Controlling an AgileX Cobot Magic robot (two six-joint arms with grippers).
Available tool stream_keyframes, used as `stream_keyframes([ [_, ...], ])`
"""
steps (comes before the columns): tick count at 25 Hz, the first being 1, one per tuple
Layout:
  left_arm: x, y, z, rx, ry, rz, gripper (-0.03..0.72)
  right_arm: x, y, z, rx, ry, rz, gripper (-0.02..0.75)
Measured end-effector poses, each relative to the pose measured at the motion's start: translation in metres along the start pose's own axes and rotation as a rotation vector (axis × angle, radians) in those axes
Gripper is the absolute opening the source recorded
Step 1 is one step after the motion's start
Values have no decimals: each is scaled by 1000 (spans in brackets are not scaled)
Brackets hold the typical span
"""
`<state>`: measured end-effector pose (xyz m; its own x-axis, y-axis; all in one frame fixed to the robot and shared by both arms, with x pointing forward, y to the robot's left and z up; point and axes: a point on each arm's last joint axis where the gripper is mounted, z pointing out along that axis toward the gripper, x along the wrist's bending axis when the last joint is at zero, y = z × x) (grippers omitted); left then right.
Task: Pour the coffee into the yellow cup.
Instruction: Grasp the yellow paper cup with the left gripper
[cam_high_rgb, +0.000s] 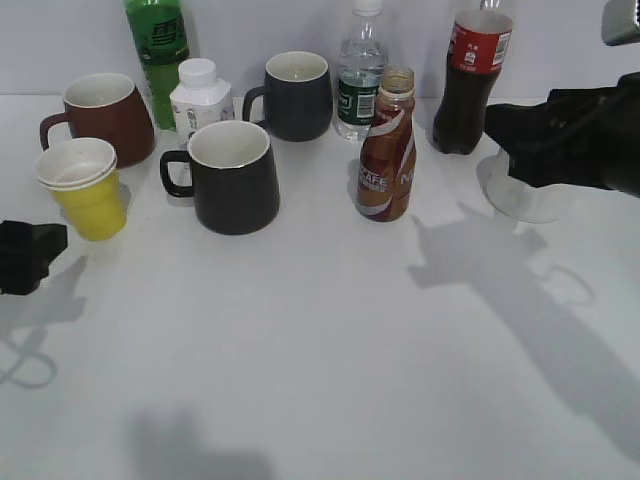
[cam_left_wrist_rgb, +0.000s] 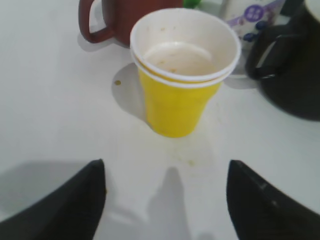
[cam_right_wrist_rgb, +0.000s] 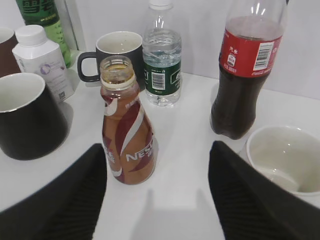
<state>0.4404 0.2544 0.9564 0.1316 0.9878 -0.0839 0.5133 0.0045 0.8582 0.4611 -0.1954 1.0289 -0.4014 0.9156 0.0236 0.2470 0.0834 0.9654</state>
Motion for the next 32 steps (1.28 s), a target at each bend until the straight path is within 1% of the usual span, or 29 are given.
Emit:
stream_keyframes([
  [3,-1,1,10,-50,-6,52,622,0,-1,3,-12,-1,0,479],
  [5,-2,4,15,-124,-19,92,626,0,-2,4,-9,-2,-1,479],
  [6,-3,6,17,-161,-24,104,628,0,-3,5,-6,-2,0,479],
  [9,-3,4,26,-211,-25,117,629,0,-5,7,-1,-2,0,479],
  [14,-2,-7,41,-208,-21,125,629,0,-4,9,-16,-3,0,479],
  [23,-1,-21,61,-266,-18,139,629,0,-4,9,-16,-3,0,479],
  [32,-4,-20,82,-309,-29,148,629,0,-7,12,-3,-4,-1,479],
])
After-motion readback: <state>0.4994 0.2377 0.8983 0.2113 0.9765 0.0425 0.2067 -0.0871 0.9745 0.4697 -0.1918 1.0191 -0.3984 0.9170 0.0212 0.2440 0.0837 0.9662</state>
